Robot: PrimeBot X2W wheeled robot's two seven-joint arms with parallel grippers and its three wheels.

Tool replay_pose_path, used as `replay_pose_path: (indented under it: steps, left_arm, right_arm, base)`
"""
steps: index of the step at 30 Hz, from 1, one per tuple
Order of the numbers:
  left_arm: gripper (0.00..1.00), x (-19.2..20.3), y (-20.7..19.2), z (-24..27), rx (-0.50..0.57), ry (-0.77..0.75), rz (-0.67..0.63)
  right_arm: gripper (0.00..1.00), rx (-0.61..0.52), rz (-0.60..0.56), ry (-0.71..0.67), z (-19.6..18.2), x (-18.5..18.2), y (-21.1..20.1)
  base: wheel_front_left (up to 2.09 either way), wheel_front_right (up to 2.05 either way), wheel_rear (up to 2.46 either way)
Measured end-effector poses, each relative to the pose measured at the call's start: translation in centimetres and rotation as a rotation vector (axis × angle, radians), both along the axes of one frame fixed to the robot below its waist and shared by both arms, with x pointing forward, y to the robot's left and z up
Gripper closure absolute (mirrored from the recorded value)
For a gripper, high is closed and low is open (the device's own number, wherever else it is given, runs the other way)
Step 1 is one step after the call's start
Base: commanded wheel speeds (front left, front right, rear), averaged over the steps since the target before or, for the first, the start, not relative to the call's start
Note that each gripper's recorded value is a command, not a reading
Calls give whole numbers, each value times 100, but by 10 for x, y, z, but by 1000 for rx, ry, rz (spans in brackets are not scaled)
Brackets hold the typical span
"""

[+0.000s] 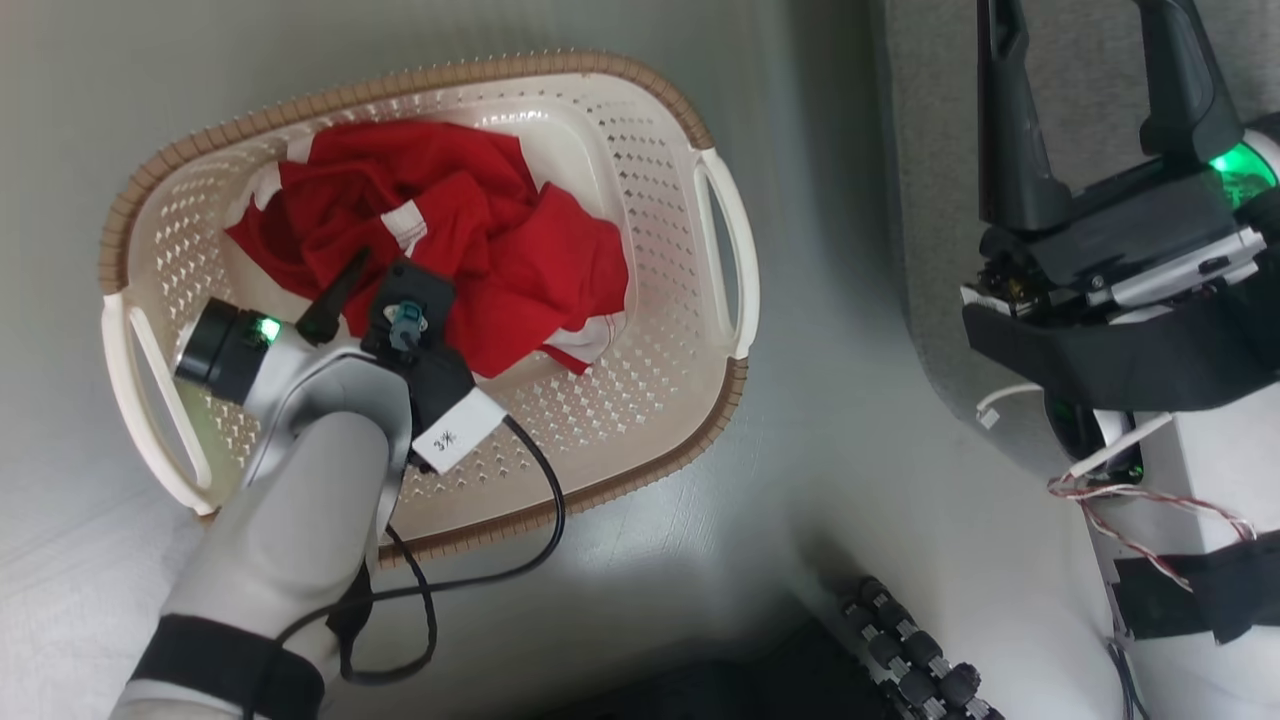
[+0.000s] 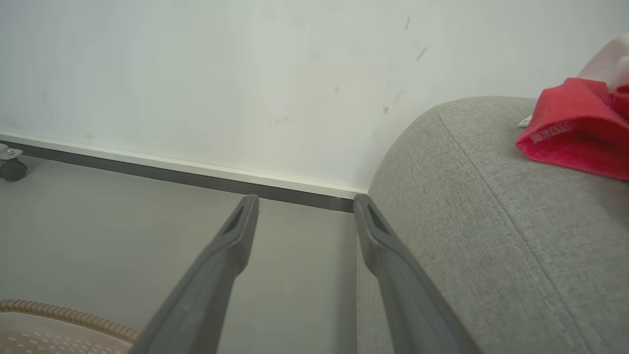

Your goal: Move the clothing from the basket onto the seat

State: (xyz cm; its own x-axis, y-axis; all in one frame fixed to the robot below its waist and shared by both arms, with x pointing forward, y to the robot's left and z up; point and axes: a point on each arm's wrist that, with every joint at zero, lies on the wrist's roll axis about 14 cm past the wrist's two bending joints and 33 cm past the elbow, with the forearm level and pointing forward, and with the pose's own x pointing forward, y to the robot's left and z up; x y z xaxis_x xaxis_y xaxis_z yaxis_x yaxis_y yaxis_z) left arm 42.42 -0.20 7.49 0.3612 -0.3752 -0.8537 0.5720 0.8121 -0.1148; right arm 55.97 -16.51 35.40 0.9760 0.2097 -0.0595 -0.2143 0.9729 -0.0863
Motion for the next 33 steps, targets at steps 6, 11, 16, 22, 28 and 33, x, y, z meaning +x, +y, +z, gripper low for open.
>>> replay_pose_path:
  steps: [6,11,16,22,28,33]
  left_arm:
    - [100,3,3,-5,12,0,8]
    - [100,4,0,-2,5,-15,1]
    - [100,11,-10,15,-43,-66,-8]
    - [100,28,-18,47,-112,-153,-18]
    - [100,48,-18,85,-174,-248,-15]
    - [100,67,-11,120,-214,-329,12]
  right_arm:
    - [0,11,8,13,-7,3,6]
    - [0,5,4,22,-7,2,4]
    - [0,0,2,42,-7,0,2]
    - [0,6,4,39,4,-1,4]
    - [0,16,16,28,18,-3,9]
    - [0,25,32,31,27,-9,15]
  base:
    - [0,0,0]
    - [0,0,0]
    - [0,0,0]
    - [0,0,0]
    - [0,0,0]
    - [0,0,0]
